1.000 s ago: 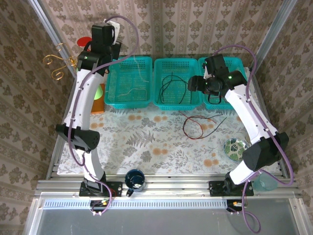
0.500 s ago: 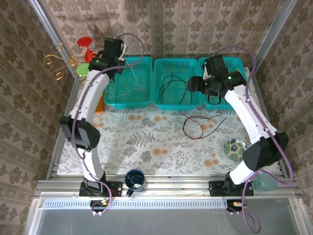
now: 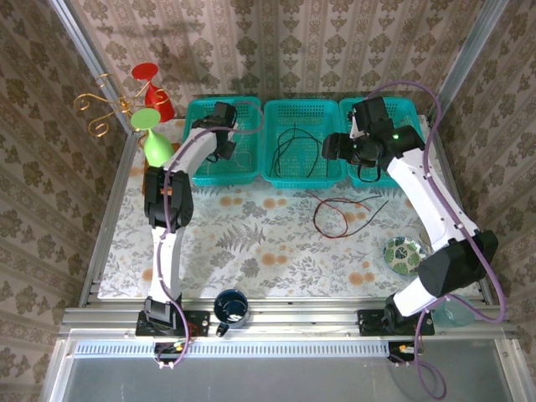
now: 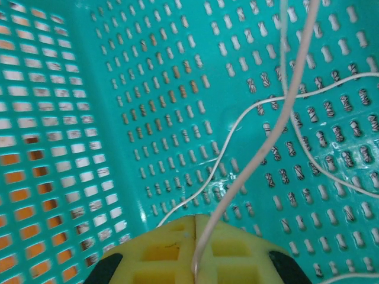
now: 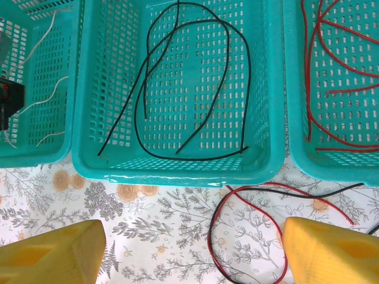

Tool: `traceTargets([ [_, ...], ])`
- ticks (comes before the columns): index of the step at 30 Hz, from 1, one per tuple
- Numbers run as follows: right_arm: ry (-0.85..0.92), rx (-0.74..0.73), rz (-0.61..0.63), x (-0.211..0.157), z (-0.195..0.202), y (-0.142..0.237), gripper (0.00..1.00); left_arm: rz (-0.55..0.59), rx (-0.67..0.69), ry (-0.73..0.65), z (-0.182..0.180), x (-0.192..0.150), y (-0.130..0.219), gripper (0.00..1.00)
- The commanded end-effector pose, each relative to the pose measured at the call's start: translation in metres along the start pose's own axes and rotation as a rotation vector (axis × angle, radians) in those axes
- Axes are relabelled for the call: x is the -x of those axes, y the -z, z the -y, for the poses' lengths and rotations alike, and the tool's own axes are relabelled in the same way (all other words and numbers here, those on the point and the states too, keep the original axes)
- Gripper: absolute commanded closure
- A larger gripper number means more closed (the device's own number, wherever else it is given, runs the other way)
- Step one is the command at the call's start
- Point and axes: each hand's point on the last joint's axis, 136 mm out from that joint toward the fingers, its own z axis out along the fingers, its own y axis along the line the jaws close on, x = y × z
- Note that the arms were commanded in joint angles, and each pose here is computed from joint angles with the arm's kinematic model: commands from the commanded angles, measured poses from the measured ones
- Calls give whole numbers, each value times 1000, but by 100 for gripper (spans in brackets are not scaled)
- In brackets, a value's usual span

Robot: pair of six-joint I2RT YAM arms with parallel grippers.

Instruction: Untangle the cables

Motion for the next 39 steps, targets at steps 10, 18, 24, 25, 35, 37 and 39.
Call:
traceTargets([
  [10,-2,15,9,-5,2,12,20,-81,-180,58,23,-14,-38,100],
  [18,-8,11,18,-5,5,18,20,-78,-254,52,32,-7,-30,59],
  [24,-10,7,24,-7,9,23,20,75,-165,109,-7,35,34,26],
  [25,-16,2,19,-10,11,22,20,103,-156,113,-12,41,47,24],
  [35,-201,-59,-113,-98,54,-23,21,284,-152,101,-32,50,186,19],
  [37,-231,-93,-152,-121,66,-34,21,296,-178,93,-25,39,205,19],
  [39,-250,-136,-178,-139,78,-42,22,297,-199,93,-17,25,217,19],
])
